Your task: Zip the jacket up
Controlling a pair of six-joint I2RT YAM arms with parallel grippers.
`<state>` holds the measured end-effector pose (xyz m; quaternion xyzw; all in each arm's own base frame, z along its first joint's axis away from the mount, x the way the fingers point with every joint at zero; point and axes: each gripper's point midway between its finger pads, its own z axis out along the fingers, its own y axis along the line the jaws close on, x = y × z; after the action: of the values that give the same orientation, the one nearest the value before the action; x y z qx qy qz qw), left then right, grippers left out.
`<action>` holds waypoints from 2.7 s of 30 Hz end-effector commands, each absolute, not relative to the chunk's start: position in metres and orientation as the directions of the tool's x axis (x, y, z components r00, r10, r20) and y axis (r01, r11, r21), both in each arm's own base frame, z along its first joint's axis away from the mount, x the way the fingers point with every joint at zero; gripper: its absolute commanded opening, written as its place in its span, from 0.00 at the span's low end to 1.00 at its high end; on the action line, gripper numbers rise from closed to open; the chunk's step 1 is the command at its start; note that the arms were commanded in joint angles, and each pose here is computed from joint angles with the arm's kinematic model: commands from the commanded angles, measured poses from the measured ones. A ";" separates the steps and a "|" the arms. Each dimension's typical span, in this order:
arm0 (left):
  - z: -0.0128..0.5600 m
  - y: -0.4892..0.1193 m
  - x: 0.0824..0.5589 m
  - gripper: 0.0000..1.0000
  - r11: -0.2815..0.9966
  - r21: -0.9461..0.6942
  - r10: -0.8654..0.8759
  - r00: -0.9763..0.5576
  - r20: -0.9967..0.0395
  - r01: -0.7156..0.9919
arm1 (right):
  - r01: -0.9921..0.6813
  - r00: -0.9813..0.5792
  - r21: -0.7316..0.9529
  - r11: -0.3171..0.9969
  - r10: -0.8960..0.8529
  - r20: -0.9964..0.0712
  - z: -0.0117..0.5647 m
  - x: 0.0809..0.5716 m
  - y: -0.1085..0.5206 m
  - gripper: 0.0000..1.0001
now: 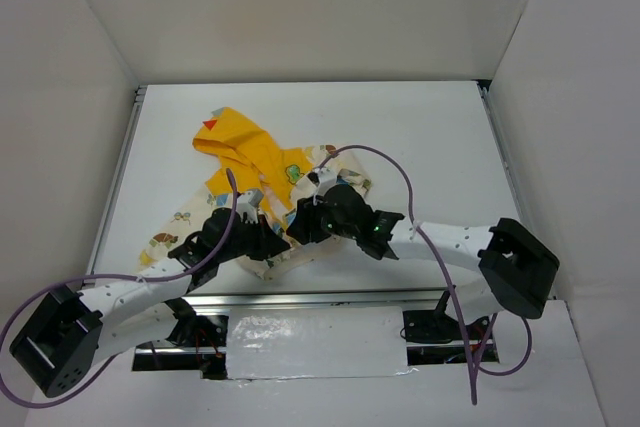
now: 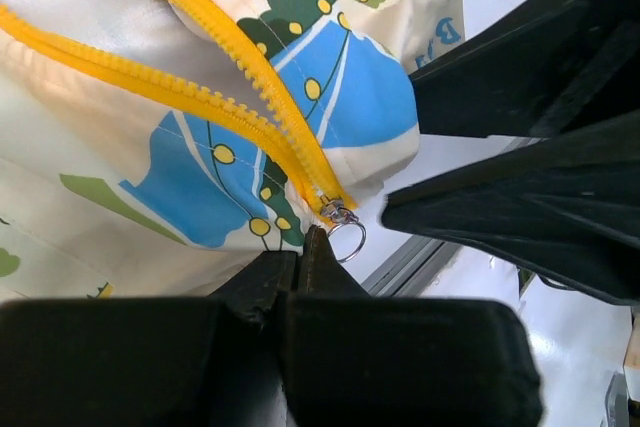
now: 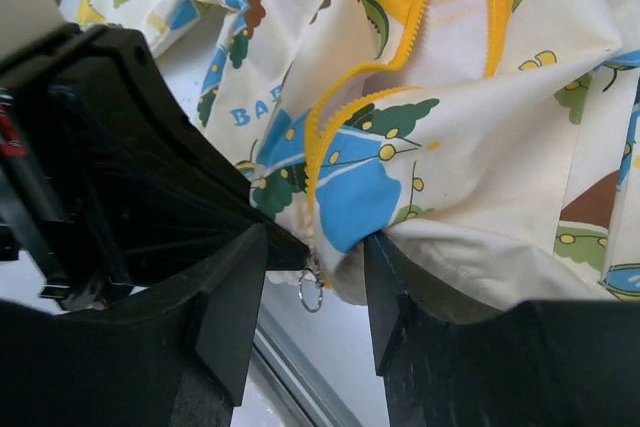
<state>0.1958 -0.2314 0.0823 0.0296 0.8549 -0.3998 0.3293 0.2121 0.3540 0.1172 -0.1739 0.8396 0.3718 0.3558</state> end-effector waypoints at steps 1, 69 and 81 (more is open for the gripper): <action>0.096 -0.242 0.195 0.00 0.632 -0.684 -0.207 -0.771 -0.602 0.365 | -0.571 -0.652 0.544 0.615 0.063 -0.755 0.170 0.220 0.363 0.52; 0.109 -0.248 0.197 0.00 0.605 -0.696 -0.209 -0.766 -0.607 0.386 | -0.261 -0.871 0.812 0.522 0.234 -0.431 0.087 0.165 0.353 0.29; 0.110 -0.248 0.198 0.00 0.604 -0.696 -0.210 -0.765 -0.609 0.388 | -0.236 -0.872 0.805 0.545 0.247 -0.422 0.086 0.165 0.347 0.00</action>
<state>0.1887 -0.2358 0.0827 0.0411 0.8542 -0.4126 0.3138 0.1628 0.3472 0.0793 -0.0020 0.8465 0.4748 0.2409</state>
